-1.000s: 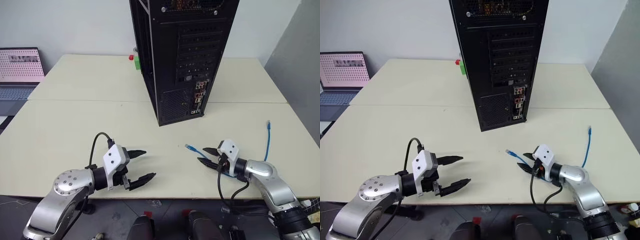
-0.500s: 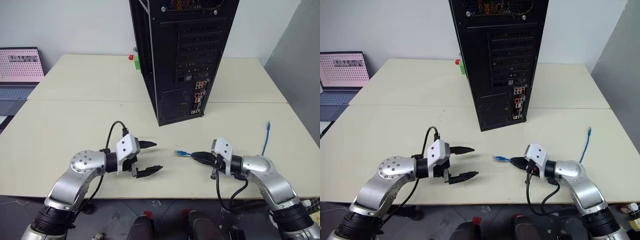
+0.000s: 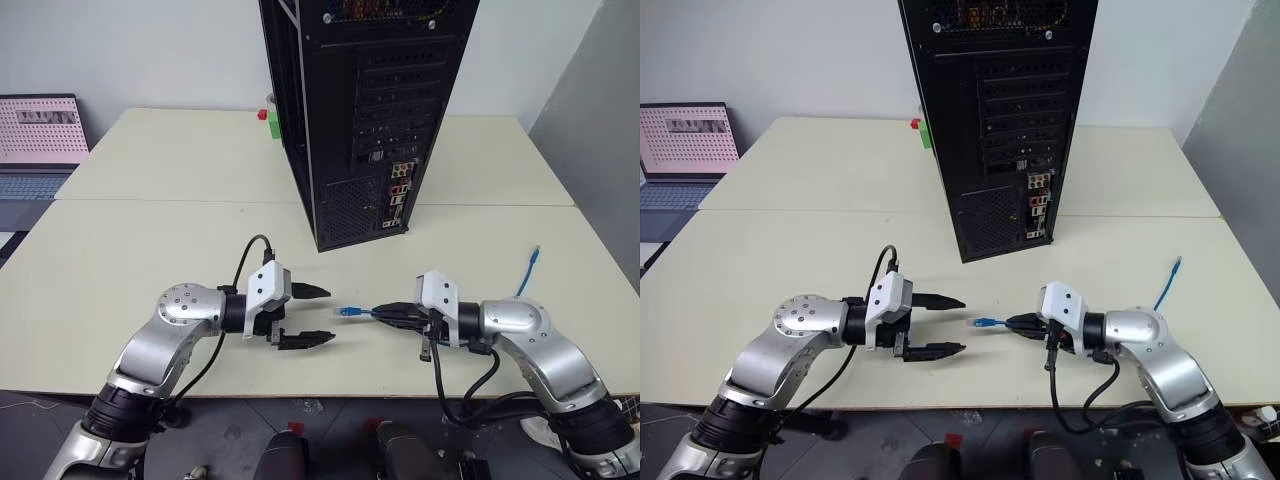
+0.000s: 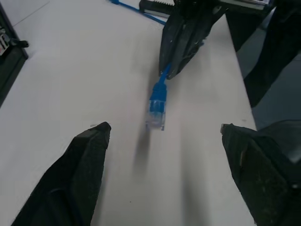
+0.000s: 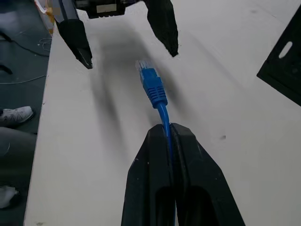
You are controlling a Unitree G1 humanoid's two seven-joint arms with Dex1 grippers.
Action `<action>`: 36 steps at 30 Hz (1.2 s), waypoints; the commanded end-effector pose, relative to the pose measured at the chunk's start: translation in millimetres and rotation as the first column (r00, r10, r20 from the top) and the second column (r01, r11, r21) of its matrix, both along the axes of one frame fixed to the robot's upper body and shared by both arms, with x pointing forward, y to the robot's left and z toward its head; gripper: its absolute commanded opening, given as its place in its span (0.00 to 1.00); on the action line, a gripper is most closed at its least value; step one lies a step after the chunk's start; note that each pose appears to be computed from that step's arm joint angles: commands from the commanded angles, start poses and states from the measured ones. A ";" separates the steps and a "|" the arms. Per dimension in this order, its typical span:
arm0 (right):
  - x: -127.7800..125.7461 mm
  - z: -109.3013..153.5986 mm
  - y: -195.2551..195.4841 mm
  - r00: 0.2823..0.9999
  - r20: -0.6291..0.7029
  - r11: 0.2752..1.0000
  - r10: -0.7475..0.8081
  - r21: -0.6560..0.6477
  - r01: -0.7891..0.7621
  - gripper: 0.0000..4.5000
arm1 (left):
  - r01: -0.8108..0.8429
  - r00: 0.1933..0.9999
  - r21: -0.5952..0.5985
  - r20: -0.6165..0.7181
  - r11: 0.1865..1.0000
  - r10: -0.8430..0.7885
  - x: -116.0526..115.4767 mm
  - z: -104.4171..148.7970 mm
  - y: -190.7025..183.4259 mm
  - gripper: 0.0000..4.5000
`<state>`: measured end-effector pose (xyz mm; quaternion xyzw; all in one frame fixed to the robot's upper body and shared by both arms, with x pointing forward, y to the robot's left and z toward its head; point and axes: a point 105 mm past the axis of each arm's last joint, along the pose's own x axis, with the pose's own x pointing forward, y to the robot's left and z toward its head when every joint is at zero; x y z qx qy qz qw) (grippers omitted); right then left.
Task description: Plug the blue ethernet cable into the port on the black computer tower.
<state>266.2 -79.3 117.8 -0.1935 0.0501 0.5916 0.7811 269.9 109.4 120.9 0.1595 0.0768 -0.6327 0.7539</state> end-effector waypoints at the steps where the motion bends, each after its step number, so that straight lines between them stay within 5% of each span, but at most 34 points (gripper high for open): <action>1: -3.2 12.4 6.5 0.998 0.045 0.999 0.037 0.009 -0.038 0.00 | 0.022 1.000 0.008 0.017 1.000 -0.022 2.3 4.3 -4.6 0.67; 14: -3.4 14.1 14.1 0.995 0.074 0.997 0.073 -0.006 -0.073 0.00 | 0.012 0.999 0.035 0.037 0.999 -0.013 8.3 -1.5 -10.3 0.05; 30: -1.4 11.9 12.7 0.992 0.087 0.995 0.093 -0.033 -0.091 0.00 | -0.008 0.996 0.025 0.085 1.000 0.006 7.2 -5.2 -5.7 0.01; 36: -1.6 10.8 11.9 0.992 0.085 0.995 0.094 -0.036 -0.091 0.00 | -0.048 0.992 0.009 0.118 0.999 0.047 13.0 -2.2 0.0 0.25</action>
